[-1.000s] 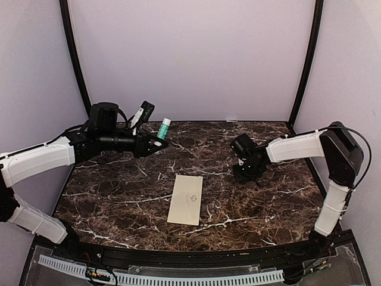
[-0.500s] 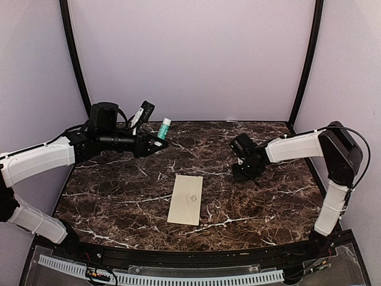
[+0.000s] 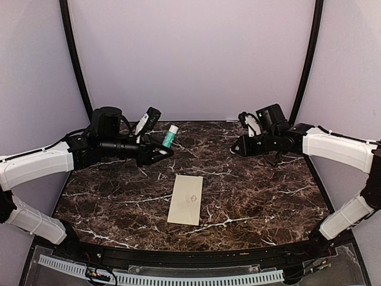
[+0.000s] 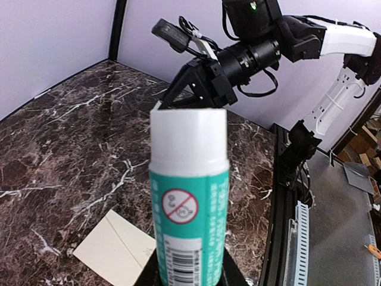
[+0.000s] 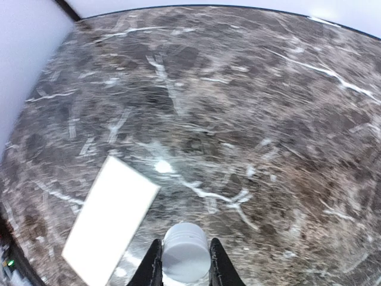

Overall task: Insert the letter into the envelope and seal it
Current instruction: Close the solid glue cap on the solid glue.

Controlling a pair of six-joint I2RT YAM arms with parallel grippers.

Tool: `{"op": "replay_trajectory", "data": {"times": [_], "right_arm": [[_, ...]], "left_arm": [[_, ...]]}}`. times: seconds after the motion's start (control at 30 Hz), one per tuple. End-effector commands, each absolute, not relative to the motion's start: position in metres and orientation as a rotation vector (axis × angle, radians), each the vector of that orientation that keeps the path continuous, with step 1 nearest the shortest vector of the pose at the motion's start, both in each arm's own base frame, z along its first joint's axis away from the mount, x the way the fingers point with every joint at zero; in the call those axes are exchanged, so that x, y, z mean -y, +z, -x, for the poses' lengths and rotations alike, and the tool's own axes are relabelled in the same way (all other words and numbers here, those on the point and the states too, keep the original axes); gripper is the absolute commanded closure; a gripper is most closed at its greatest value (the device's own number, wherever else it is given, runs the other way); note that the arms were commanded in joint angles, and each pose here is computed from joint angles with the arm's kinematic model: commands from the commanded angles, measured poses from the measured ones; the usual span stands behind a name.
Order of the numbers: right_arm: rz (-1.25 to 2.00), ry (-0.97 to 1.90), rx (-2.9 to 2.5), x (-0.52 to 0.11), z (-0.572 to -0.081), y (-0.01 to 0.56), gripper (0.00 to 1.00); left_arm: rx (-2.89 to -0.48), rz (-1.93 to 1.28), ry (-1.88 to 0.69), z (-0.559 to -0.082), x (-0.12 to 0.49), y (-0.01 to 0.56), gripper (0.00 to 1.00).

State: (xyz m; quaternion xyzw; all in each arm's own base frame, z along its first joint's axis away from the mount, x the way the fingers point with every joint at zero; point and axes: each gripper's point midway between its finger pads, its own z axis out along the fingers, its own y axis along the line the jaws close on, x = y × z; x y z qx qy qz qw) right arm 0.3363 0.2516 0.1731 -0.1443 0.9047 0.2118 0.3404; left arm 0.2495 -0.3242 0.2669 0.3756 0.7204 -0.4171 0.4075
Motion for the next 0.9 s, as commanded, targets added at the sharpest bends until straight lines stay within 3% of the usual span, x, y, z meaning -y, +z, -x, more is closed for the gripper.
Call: {"op": "replay_trajectory", "data": {"times": [0.0, 0.37, 0.87], "right_arm": [[0.694, 0.979, -2.175, -0.299, -0.293, 0.231, 0.89], [0.925, 1.561, -1.809, -0.329, -0.221, 0.303, 0.9], [1.054, 1.687, -1.72, -0.364, -0.204, 0.317, 0.91]], "left_arm": [[-1.683, -1.094, -1.102, -0.218, 0.339, 0.279, 1.0], [-1.683, -1.177, -1.17, -0.203, 0.351, 0.268, 1.0], [-1.708, -1.289, -1.213, -0.185, 0.363, 0.254, 1.0]]}}
